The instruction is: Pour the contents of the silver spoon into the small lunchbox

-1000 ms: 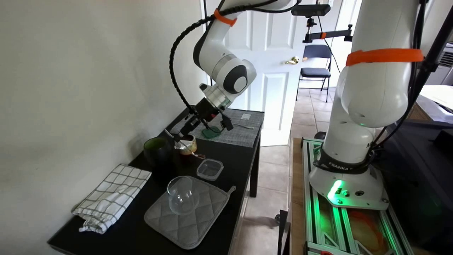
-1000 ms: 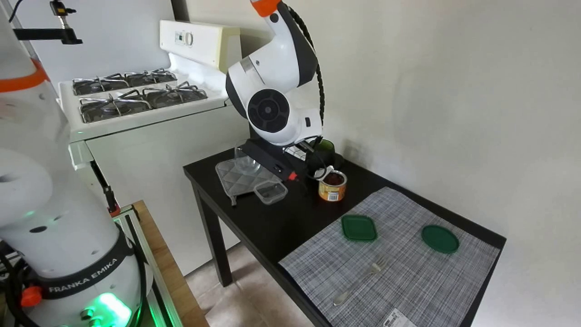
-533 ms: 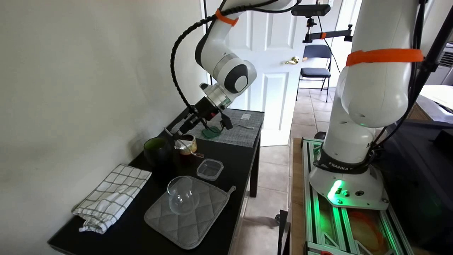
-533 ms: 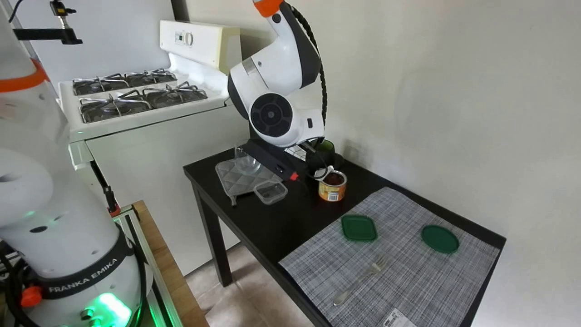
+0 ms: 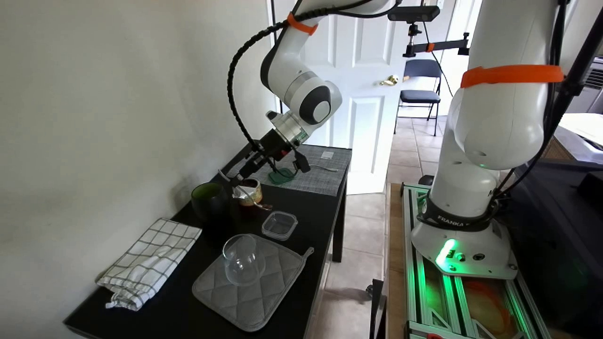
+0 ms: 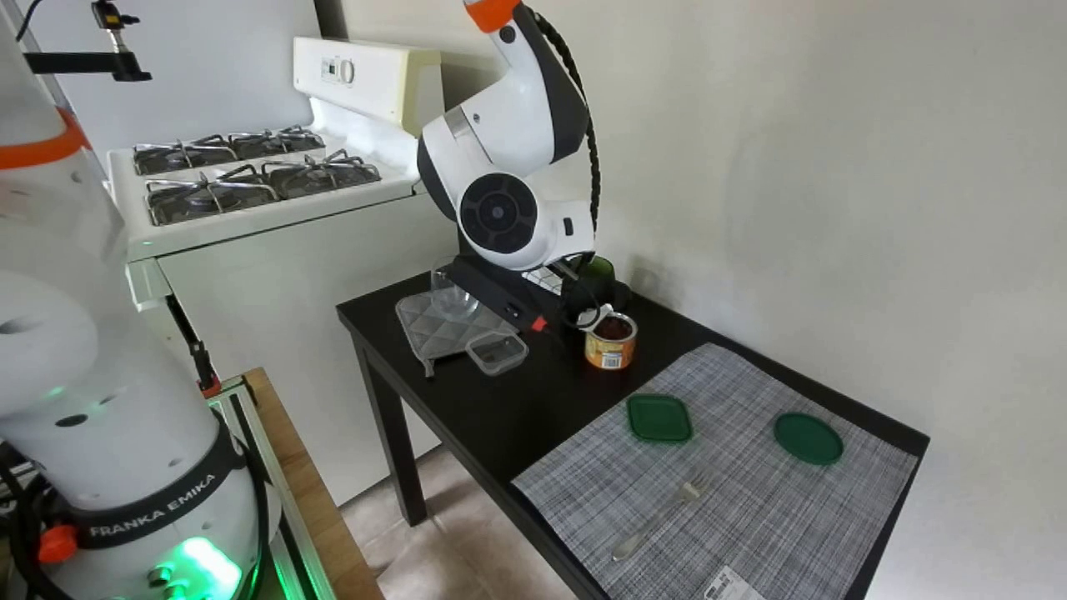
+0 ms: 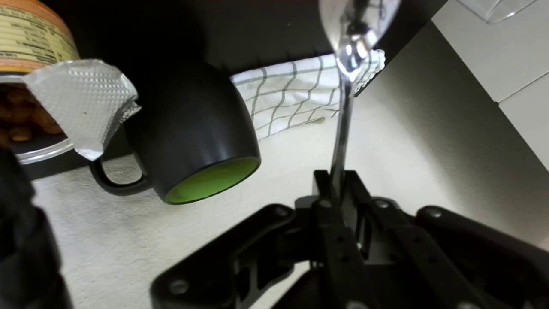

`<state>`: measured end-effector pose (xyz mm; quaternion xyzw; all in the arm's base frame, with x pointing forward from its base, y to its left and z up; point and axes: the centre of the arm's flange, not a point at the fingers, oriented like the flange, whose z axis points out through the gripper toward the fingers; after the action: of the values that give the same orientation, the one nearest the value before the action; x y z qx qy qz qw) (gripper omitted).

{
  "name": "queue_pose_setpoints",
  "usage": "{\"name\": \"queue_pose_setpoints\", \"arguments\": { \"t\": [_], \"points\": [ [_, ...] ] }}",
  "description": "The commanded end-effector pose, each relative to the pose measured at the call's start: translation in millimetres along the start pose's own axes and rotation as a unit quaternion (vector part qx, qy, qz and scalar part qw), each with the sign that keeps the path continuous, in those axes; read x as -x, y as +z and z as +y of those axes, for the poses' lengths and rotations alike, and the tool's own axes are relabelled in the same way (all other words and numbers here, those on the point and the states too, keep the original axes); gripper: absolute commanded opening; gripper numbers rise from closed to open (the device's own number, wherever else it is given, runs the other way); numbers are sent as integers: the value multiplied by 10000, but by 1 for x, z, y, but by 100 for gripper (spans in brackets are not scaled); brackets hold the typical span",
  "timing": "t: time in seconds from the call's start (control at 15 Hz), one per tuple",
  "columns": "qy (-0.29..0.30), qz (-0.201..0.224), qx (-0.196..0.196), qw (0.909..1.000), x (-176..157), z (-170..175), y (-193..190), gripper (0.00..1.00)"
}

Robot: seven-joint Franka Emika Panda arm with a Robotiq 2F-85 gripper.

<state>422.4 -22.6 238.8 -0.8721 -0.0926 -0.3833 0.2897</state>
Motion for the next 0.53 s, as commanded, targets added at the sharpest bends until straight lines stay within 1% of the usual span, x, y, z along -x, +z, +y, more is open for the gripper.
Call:
{"name": "queue_pose_setpoints", "arguments": {
  "t": [0.0, 0.07, 0.2, 0.27, 0.33, 0.4, 0.47],
  "points": [
    [34, 2, -165, 9999, 5, -9, -11, 3],
    [-39, 43, -28, 10000, 6, -9, -10, 3],
    [-78, 48, -13, 10000, 6, -10, -11, 3],
    [-42, 10, -96, 9999, 6, -10, -13, 3],
    [-93, 84, 3, 9999, 5, -10, -12, 3],
    [80, 24, -273, 9996, 4, -12, -16, 3],
    [-8, 65, -171, 9998, 4, -10, -16, 3]
  ]
}}
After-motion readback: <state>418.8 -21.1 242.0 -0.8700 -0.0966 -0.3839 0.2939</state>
